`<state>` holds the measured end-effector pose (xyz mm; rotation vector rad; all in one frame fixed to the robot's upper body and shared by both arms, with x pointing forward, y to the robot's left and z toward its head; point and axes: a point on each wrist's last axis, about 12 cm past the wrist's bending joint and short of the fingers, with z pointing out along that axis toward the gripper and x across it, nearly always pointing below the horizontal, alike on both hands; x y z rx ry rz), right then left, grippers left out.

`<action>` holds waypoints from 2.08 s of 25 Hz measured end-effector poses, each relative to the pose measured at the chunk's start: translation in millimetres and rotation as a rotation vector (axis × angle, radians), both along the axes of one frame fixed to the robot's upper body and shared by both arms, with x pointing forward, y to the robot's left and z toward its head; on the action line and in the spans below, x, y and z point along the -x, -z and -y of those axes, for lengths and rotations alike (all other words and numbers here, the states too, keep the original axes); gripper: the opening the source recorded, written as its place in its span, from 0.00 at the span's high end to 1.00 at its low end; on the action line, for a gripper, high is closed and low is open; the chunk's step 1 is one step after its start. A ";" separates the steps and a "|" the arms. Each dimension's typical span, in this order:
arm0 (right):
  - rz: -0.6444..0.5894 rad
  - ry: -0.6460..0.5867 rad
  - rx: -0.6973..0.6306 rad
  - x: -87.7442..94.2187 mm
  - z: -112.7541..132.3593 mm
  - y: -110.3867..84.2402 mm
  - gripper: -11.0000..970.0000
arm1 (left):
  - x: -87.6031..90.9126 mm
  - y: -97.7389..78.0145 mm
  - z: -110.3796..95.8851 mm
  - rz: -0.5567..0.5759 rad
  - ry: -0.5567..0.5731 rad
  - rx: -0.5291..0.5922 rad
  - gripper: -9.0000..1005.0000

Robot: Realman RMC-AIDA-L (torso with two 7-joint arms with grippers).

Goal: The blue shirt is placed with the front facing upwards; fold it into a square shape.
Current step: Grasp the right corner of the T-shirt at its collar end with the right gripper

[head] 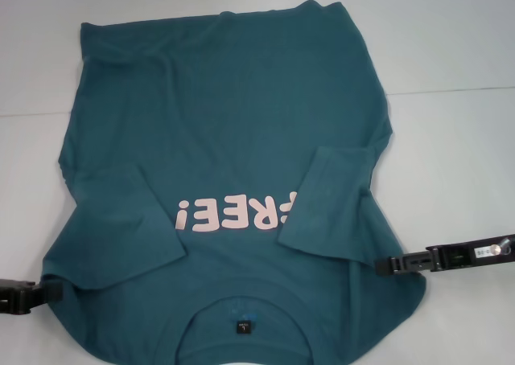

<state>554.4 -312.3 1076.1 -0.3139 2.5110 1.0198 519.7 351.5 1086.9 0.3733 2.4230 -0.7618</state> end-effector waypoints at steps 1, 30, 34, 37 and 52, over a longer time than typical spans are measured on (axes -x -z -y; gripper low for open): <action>-0.005 0.016 0.007 1.1 4.4 1.0 0.03 | 0.0 0.0 0.0 0.000 0.000 0.000 0.97; -0.041 0.000 -0.004 7.8 4.6 2.7 0.06 | 0.3 0.4 0.3 0.003 0.001 0.000 0.97; -0.032 -0.061 -0.031 2.9 -11.8 -2.5 0.06 | -0.5 0.0 0.6 0.006 0.002 -0.002 0.97; -0.028 -0.106 -0.050 0.6 -22.1 -6.6 0.06 | -1.0 -0.2 0.7 0.008 0.002 -0.003 0.97; -0.051 -0.086 -0.016 2.5 -17.6 -1.5 0.06 | -1.1 1.4 2.3 0.012 -0.003 -0.003 0.97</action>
